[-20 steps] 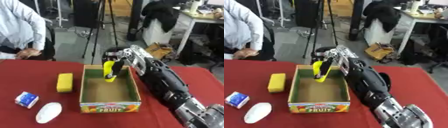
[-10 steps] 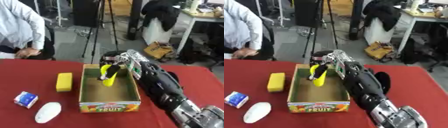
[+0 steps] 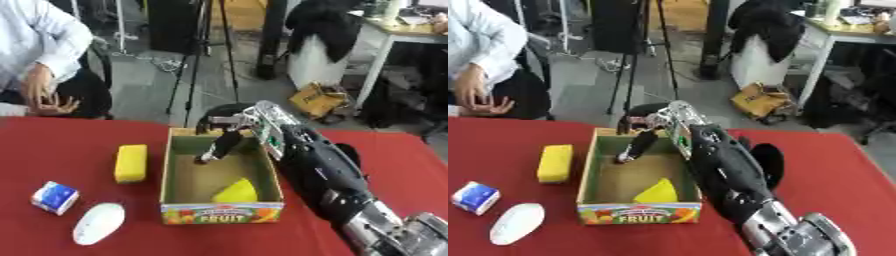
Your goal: Pick up objects on the table and place them in the box.
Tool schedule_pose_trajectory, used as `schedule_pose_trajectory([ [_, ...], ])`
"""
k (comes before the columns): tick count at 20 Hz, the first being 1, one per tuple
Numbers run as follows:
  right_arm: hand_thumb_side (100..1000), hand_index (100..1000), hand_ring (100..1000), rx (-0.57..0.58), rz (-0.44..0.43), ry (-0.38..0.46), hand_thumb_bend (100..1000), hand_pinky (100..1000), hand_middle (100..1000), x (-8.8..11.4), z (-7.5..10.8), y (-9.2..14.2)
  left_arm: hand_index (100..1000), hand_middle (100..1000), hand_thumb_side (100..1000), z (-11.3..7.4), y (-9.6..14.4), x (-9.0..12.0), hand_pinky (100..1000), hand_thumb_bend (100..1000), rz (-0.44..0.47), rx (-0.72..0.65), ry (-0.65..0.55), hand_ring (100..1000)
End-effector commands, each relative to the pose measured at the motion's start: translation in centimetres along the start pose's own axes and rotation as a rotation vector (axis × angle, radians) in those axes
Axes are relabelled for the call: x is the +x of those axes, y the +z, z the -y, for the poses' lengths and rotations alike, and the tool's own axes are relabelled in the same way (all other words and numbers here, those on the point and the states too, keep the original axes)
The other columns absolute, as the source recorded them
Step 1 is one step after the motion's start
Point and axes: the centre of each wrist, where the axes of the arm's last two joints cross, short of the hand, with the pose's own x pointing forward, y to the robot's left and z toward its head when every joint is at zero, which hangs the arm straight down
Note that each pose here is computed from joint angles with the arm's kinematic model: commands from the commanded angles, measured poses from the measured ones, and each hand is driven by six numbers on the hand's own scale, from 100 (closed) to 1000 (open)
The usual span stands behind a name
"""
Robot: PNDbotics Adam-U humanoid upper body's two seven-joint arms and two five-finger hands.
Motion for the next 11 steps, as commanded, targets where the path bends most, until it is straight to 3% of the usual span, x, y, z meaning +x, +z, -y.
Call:
schedule_pose_trajectory([
  [1,591,858,868,-0.049,-0.006,0.026,502,732,799,0.0,2.1,0.6,773,744,849,-0.2,-0.7,0.5,926,100,0.030,-0.001,-0.001,813],
  [5,597,856,859,-0.068,0.003,0.022,490,721,792,0.1,2.4,0.7,773,744,849,-0.3,-0.6,0.5,925,100,0.029,-0.001,-0.001,813],
  [11,657,873,883,-0.103,0.026,0.103,486,772,810,-0.5,6.0,3.9,773,745,848,-0.8,-0.3,0.2,923,100,0.015,-0.007,-0.030,814],
])
